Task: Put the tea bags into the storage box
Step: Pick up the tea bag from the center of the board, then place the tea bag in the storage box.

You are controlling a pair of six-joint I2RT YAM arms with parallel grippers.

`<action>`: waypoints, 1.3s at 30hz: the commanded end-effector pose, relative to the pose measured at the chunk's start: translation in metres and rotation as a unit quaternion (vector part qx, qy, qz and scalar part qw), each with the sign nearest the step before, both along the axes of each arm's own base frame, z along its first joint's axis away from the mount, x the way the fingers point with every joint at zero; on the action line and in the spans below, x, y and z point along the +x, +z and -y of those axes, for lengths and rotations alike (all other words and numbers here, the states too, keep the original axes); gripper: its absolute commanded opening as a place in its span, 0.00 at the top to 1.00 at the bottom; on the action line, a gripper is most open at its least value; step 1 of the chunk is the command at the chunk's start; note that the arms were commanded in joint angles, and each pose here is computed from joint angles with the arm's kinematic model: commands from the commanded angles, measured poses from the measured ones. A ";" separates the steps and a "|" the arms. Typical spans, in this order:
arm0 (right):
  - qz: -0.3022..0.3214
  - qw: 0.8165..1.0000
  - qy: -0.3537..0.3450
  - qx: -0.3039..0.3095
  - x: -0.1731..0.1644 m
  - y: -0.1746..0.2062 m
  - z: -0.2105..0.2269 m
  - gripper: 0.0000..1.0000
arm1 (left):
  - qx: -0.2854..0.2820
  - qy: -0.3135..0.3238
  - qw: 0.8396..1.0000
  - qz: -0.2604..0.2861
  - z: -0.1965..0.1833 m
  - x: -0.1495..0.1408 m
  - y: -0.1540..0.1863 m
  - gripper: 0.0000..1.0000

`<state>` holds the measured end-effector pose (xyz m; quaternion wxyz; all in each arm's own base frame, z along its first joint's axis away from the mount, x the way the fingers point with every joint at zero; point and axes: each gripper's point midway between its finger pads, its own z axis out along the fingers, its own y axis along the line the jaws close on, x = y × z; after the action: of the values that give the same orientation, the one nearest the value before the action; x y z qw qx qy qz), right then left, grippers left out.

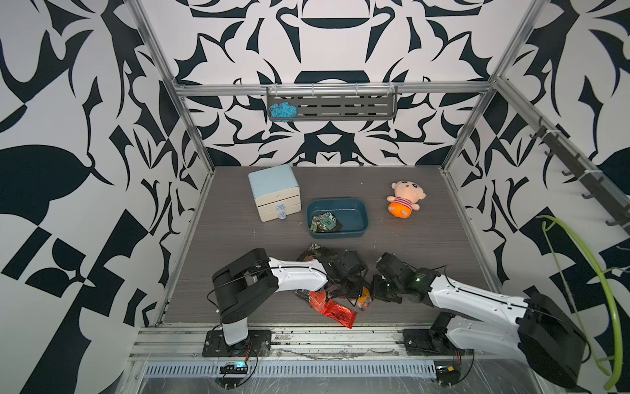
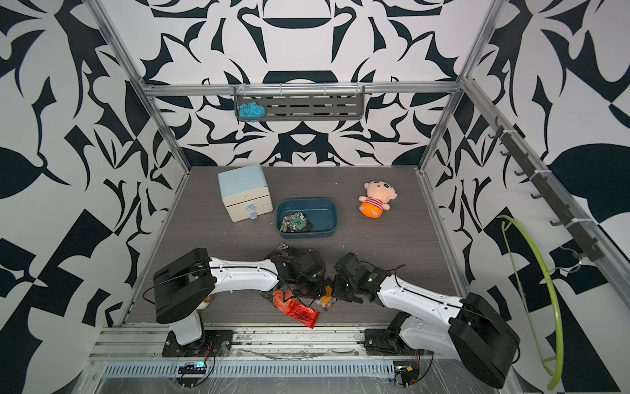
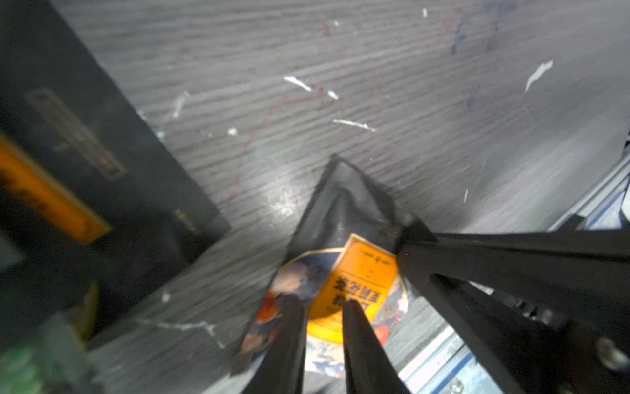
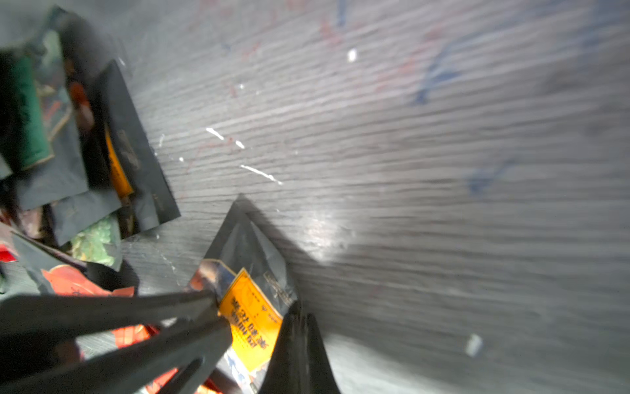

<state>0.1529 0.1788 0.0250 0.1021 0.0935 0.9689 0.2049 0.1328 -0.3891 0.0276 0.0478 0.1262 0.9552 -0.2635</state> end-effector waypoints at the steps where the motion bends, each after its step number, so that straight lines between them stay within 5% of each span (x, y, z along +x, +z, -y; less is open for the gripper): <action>1: 0.042 0.998 -0.002 -0.040 0.011 0.021 0.014 1.00 | -0.015 0.008 0.998 0.055 0.001 0.015 0.031 0.70; 11: 0.172 0.972 -0.020 -0.157 0.057 0.122 0.048 1.00 | -0.038 0.136 0.969 0.203 -0.063 0.076 0.110 0.59; 21: 0.250 0.962 -0.013 -0.112 0.146 0.193 -0.001 1.00 | -0.017 0.286 0.926 0.247 -0.174 0.094 0.121 0.50; 29: 0.229 0.973 0.024 0.010 0.214 0.184 -0.082 1.00 | 0.007 0.307 0.919 0.247 -0.216 0.094 0.117 0.48; 39: 0.166 0.983 0.042 0.064 0.242 0.135 -0.133 1.00 | 0.006 0.299 0.927 0.226 -0.216 0.091 0.105 0.47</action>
<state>0.3846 0.2912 0.1292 0.2290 0.0280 0.9453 0.2306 0.2283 -0.1764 0.1417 0.3546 -0.1122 0.9060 -0.2020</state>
